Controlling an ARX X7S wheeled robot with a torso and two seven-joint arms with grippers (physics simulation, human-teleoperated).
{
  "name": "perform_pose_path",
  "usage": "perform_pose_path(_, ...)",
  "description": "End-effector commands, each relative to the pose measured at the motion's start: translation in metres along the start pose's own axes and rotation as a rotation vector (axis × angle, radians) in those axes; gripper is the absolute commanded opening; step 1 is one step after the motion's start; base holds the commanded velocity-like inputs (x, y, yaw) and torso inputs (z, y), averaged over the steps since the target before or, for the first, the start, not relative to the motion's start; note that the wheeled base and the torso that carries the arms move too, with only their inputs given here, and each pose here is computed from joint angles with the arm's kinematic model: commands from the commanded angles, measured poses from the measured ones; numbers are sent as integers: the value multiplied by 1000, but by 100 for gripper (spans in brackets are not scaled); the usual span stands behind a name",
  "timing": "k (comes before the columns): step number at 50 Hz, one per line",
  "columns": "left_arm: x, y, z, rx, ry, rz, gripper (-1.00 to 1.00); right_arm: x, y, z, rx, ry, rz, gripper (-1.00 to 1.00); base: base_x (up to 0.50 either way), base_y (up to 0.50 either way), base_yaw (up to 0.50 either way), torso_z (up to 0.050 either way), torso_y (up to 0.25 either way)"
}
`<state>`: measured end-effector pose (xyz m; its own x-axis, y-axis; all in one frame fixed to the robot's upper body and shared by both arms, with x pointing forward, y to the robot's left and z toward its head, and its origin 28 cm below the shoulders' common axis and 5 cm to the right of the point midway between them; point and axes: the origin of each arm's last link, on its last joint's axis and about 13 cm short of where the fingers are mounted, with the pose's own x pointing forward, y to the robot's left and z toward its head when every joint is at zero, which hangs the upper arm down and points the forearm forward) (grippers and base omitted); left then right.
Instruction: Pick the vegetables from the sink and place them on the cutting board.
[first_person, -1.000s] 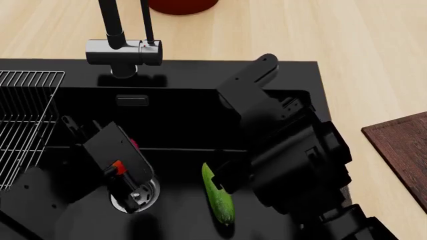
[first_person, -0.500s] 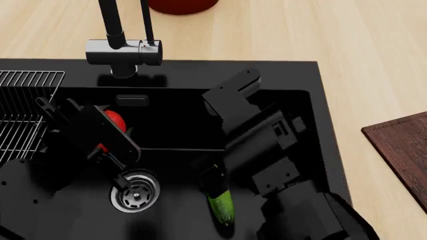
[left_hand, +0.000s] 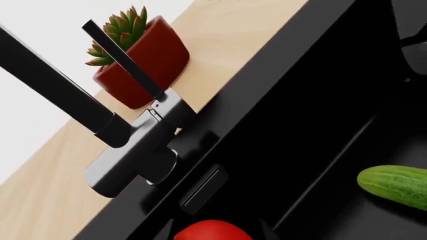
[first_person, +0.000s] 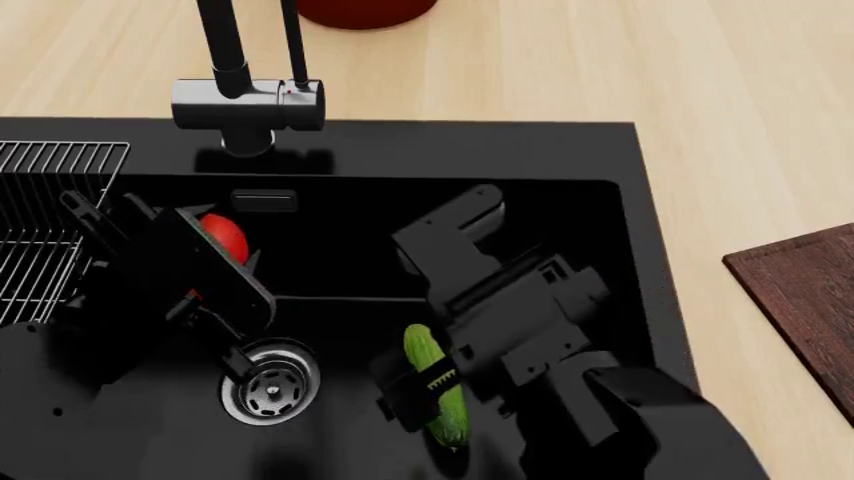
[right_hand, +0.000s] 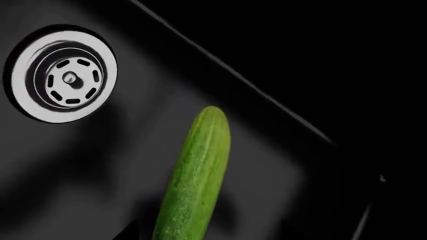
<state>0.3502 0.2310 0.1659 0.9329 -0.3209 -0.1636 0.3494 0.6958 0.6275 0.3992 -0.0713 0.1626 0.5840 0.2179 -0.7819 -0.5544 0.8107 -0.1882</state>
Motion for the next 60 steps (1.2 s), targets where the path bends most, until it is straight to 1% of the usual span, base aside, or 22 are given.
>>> perform_pose_path(1,-2,2,5,-8,-13,14,-100,12,3,-11,45,-34,-40,100,0,0,0,0,0)
perform_pose_path(7,-2,2,0,-13,-5,14,-100,19,8,-18,54,-32,-12,100,0,0,0,0,0)
perform_pose_path(11,-3,1,0,-12,-2,16,-100,24,13,-24,43,-19,9,100,0,0,0,0,0)
perform_pose_path(21,-4,-1,-3,-12,5,14,-100,30,18,-32,36,-3,16,100,0,0,0,0,0)
perform_pose_path(26,-4,-2,-4,-13,3,13,-100,32,20,-35,37,-1,18,100,0,0,0,0,0)
perform_pose_path(43,-7,-4,-7,2,24,12,-100,46,25,-61,74,37,37,100,0,0,0,0,0)
perform_pose_path(52,-7,-4,-8,8,26,9,-100,50,26,-65,80,12,29,100,0,0,0,0,0)
perform_pose_path(57,-8,-2,-7,13,24,11,-100,51,28,-68,82,25,32,100,0,0,0,0,0)
perform_pose_path(58,-8,-2,-6,14,25,14,-100,51,27,-68,83,28,23,-100,12,0,0,0,0)
perform_pose_path(60,-8,-2,-6,14,25,14,-100,50,26,-67,88,29,12,-100,0,0,0,0,0)
